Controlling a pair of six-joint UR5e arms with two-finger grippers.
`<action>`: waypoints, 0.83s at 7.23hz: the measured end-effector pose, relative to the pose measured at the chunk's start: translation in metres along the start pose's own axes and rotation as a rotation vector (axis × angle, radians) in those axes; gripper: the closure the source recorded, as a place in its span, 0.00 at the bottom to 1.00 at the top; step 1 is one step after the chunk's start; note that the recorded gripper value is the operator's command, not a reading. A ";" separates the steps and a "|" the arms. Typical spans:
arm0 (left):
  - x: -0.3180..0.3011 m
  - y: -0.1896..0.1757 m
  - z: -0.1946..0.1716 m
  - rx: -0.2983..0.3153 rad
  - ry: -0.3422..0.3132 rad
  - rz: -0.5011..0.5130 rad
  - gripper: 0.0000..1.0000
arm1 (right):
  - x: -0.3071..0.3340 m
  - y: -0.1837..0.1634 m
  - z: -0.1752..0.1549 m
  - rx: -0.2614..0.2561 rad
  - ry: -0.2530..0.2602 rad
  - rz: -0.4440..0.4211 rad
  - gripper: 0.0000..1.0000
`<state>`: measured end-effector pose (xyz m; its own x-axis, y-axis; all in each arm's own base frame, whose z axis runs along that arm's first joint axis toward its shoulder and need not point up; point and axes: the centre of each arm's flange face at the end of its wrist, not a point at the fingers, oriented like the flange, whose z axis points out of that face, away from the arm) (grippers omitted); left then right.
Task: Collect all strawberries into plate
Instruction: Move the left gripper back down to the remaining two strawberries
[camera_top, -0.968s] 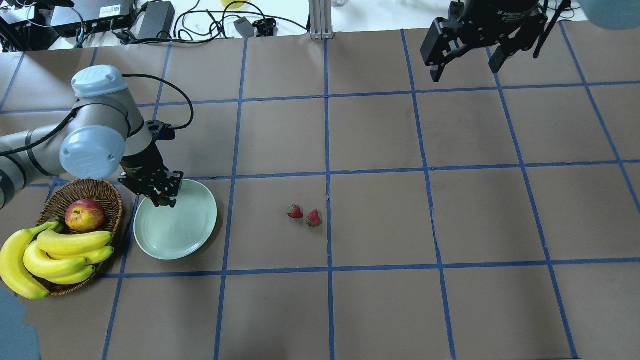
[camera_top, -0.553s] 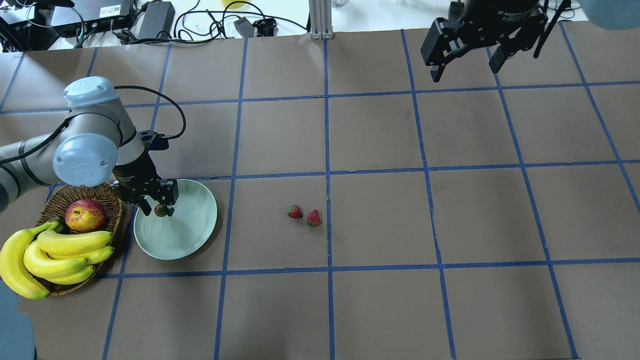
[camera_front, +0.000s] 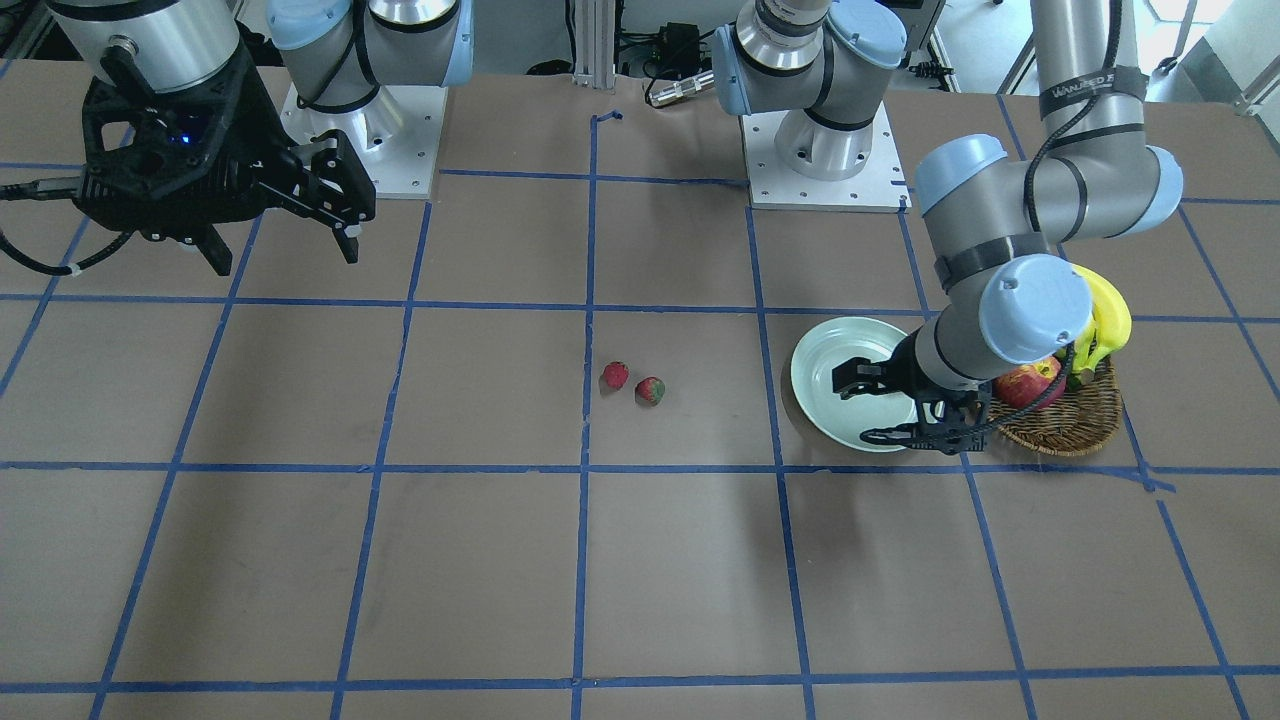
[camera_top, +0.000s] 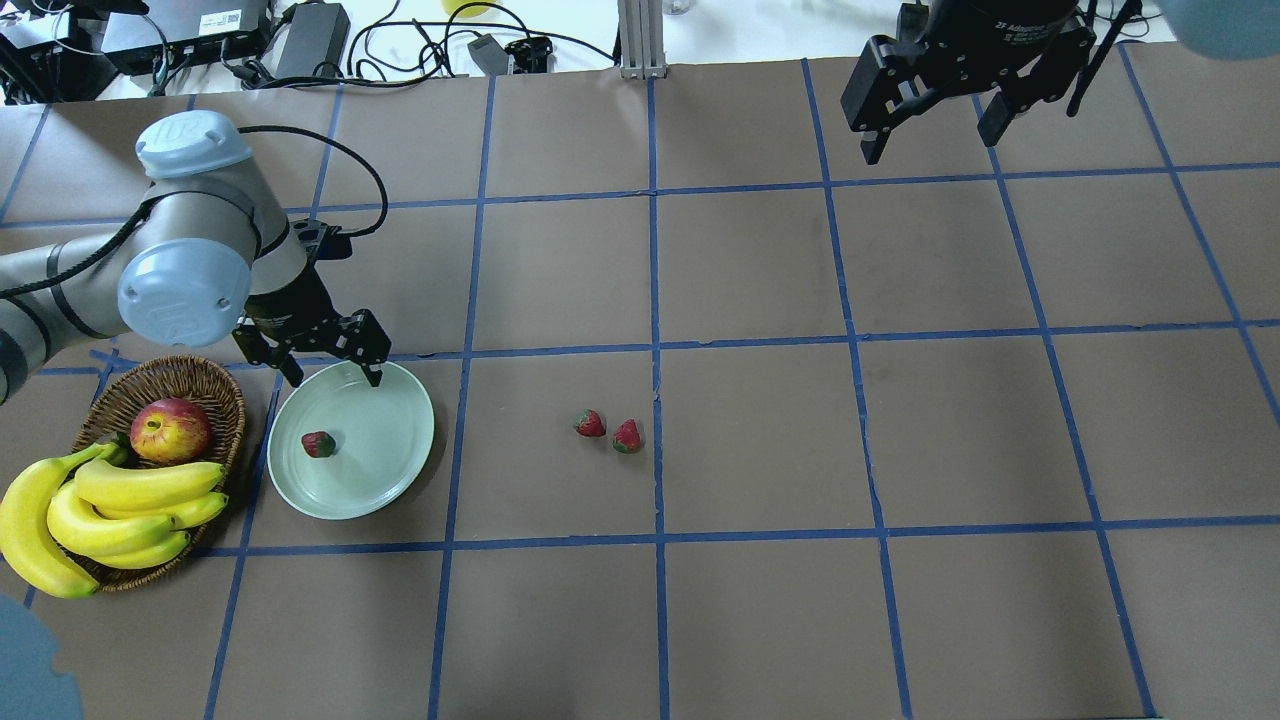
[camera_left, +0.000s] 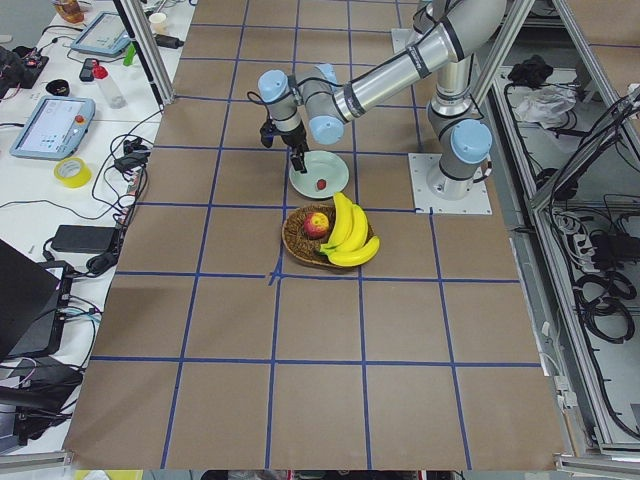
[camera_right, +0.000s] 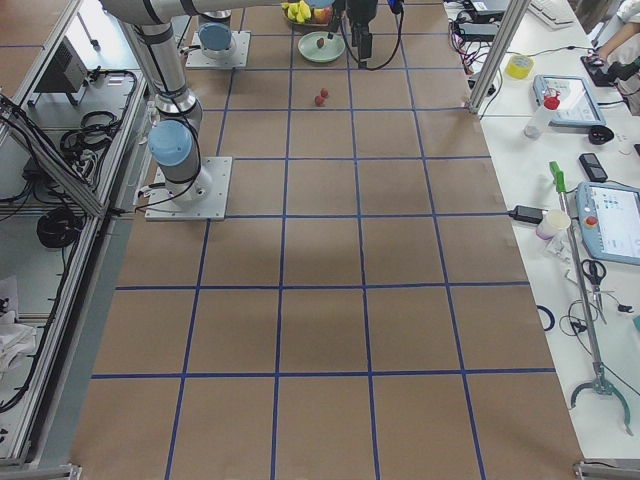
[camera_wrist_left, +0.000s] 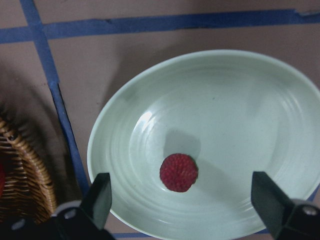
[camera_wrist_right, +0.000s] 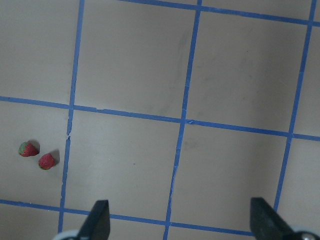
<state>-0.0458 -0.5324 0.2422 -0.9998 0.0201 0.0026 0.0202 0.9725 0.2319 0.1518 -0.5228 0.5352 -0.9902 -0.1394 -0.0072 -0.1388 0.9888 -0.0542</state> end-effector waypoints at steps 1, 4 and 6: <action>0.041 0.003 -0.006 0.022 0.014 -0.011 0.00 | 0.000 0.000 0.000 0.000 0.000 0.000 0.00; 0.149 0.020 -0.002 0.063 0.112 0.046 0.00 | 0.000 0.000 0.000 0.000 0.000 0.000 0.00; 0.195 0.032 0.020 0.100 0.146 0.131 0.00 | 0.000 0.000 0.000 0.000 0.000 0.000 0.00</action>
<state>-0.2403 -0.4923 0.2304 -0.9781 0.1215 0.1688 0.1431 0.9821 0.1224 0.1519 -0.5228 0.5351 -0.9902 -0.1395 -0.0077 -0.1389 0.9888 -0.0538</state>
